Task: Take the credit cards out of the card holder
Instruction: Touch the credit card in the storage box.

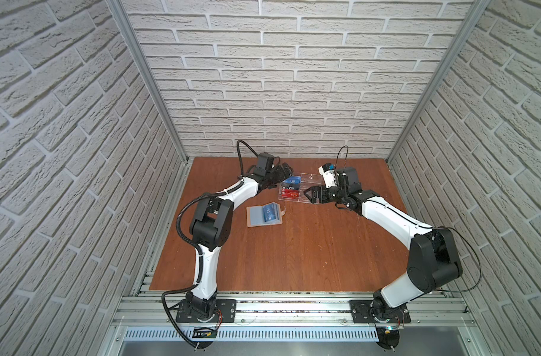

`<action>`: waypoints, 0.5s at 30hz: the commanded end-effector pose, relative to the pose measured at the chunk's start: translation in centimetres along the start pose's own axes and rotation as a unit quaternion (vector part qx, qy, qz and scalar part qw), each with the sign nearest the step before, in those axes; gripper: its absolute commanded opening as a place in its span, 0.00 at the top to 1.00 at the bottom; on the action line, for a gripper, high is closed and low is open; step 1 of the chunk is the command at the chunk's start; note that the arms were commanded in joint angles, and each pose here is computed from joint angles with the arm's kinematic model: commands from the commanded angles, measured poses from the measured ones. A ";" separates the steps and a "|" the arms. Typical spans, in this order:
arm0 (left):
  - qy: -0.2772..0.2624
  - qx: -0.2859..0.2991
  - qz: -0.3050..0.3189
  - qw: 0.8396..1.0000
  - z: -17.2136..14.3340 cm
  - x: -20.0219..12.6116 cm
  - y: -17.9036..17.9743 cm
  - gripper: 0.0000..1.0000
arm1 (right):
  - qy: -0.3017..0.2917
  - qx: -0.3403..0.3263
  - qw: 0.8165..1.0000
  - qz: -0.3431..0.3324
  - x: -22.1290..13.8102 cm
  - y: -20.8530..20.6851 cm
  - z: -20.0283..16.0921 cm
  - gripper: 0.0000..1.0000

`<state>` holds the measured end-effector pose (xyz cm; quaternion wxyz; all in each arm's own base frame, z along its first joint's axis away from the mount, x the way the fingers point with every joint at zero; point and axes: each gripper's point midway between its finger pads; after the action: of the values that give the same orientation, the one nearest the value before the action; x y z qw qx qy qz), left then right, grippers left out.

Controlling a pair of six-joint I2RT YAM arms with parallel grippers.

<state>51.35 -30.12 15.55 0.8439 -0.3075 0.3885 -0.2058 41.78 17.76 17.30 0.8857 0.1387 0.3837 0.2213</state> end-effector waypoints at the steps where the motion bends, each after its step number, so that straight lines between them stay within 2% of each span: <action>1: -0.023 0.020 -0.027 0.999 1.1 -1.1 -2.7 0.02 | -0.013 -0.003 1.000 0.010 0.2 0.2 0.5 0.00; 15: -0.011 0.014 -0.022 1.000 0.4 1.3 -2.3 0.02 | -0.016 -0.005 1.000 0.011 -0.3 0.3 0.6 0.00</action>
<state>51.40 -31.91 16.03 0.8427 -0.3045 0.3855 -0.2205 41.71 17.74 17.14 0.8851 0.1387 0.3853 0.2211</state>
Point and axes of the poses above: each gripper's point midway between its finger pads, its own x axis out along the fingers, its own y axis along the line the jaws close on, z = x × y, and after that the axes turned 3 degrees about x, right-handed
